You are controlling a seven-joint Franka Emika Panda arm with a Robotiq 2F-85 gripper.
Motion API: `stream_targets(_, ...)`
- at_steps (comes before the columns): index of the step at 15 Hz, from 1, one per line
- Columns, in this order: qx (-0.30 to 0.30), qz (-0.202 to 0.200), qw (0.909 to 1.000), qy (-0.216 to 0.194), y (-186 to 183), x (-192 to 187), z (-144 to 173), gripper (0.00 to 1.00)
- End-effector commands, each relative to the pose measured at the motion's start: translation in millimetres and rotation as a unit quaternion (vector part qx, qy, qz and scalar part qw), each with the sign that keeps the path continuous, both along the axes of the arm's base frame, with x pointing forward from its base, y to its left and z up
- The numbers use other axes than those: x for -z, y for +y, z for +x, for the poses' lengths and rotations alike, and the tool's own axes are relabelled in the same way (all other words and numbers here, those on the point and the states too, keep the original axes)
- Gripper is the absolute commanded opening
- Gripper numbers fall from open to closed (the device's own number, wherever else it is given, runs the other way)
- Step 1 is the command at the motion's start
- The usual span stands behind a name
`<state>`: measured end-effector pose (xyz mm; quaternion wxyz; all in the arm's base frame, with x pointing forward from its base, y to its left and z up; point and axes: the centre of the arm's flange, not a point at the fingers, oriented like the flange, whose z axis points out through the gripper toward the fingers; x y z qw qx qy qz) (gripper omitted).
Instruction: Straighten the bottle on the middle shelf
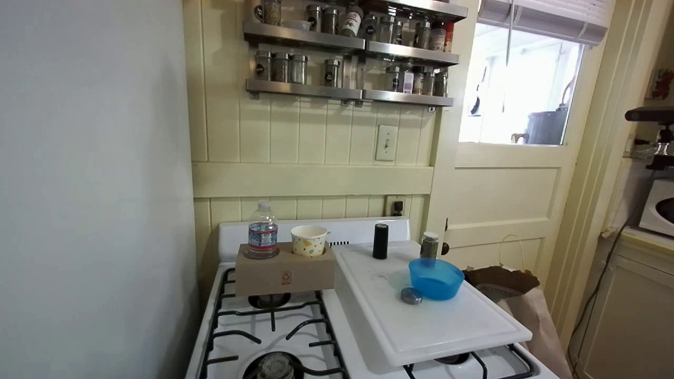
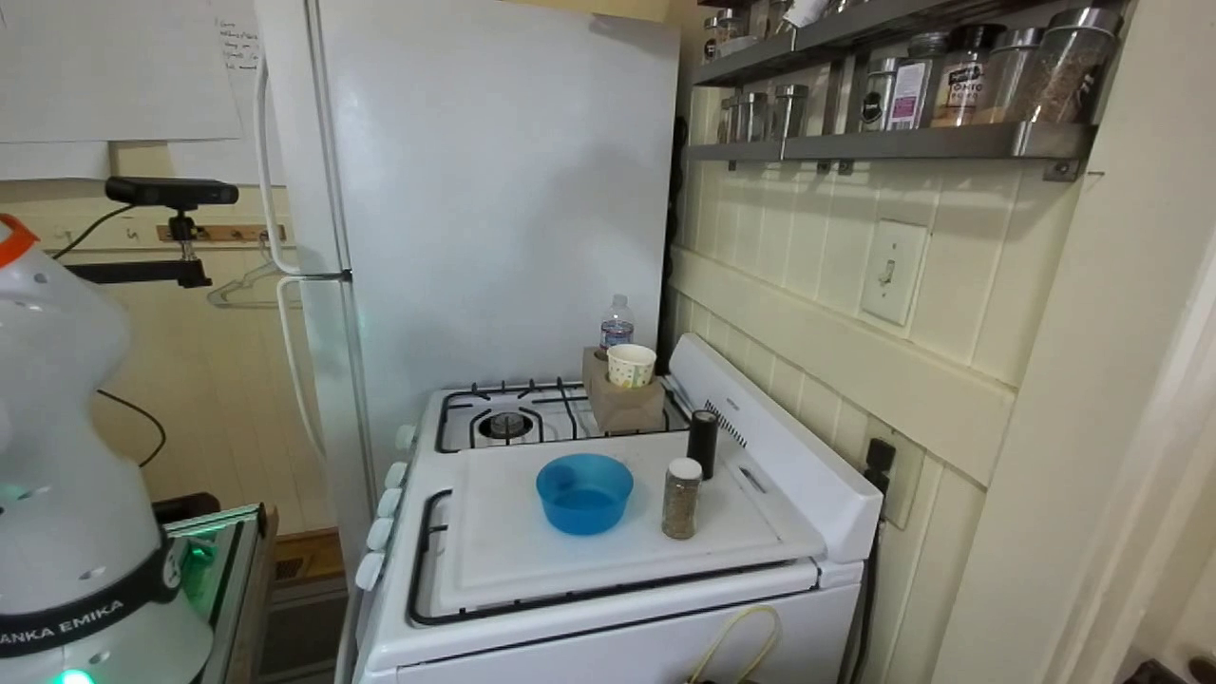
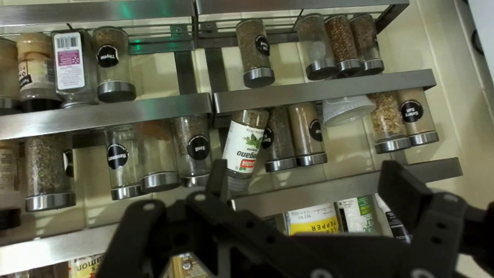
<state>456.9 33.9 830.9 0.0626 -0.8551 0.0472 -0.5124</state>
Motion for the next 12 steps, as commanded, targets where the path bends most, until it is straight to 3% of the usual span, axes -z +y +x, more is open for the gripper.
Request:
stream_targets(1,0.014,0.039,0.9991,0.003,-16.9,1.3,38.5,1.00)
stream_targets(7,0.027,0.075,0.9968,0.009,-23.4,2.6,85.1,1.00)
stream_targets(8,0.028,0.051,0.9982,0.015,-28.4,12.2,66.7,1.00)
stream_targets(12,0.028,0.051,0.9982,0.016,-28.6,13.0,72.0,1.00)
